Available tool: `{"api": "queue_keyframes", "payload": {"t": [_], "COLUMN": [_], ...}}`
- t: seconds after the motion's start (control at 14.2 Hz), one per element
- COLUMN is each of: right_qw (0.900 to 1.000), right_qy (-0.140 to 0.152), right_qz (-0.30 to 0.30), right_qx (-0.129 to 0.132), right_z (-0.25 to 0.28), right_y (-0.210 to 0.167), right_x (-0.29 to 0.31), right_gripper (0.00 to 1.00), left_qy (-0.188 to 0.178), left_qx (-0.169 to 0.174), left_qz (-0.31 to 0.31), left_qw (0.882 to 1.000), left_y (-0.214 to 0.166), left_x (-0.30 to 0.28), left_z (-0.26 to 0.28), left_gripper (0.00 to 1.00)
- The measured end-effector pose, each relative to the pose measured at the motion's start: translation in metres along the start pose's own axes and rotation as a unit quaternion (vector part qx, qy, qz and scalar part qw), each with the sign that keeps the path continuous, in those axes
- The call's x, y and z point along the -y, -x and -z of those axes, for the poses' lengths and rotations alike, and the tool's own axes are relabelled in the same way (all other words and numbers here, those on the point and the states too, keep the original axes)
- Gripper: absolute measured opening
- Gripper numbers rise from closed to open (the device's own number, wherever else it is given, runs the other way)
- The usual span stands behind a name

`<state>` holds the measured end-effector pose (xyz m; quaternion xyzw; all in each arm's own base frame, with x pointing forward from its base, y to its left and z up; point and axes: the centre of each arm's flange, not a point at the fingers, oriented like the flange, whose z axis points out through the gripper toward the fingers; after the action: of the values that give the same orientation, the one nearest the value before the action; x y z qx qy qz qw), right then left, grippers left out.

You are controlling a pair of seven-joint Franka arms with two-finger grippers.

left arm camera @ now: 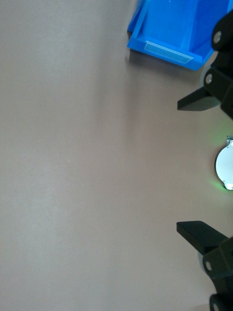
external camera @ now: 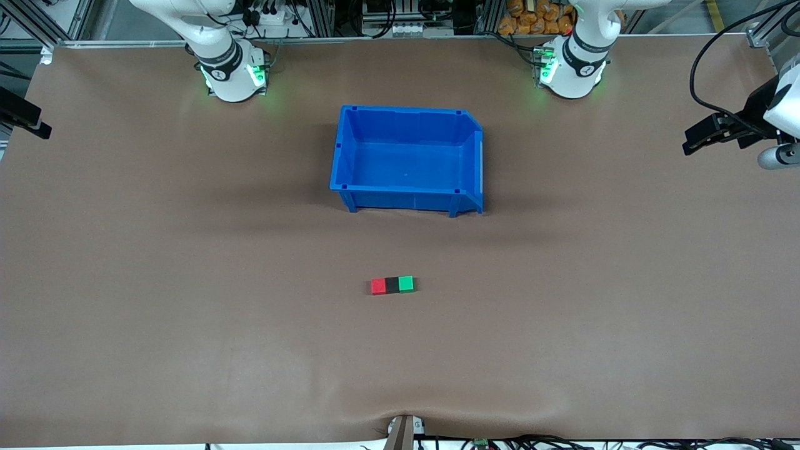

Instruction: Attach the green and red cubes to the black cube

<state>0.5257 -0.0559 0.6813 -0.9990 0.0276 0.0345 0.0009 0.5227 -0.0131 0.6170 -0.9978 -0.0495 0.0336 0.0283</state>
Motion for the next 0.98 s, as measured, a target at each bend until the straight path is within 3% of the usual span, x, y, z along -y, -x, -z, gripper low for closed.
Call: {"api": "queue_keyframes", "payload": {"t": [0.28,0.56,0.98], "right_qw": [1.0,1.0,1.0], "right_qy": [-0.001,-0.001,-0.001], "right_qz": [-0.002,-0.003,-0.003], "right_qx": [0.022,0.022,0.022], "right_z": [-0.023,-0.023,-0.023], "right_y": [-0.016,-0.017,-0.018], "right_x": [-0.002,-0.004,-0.004], "right_gripper": [1.0,1.0,1.0], "left_qy": [0.0,-0.003,-0.003], "left_qx": [0.0,0.015,0.007], "left_qz": [0.002,-0.003,-0.008], "left_qw": [1.0,1.0,1.0], "left_y": [0.004,0.018,0.021], "left_x": [0.002,-0.001,-0.006], "left_z": [0.005,0.012,0.021], "left_gripper": [1.0,1.0,1.0]}}
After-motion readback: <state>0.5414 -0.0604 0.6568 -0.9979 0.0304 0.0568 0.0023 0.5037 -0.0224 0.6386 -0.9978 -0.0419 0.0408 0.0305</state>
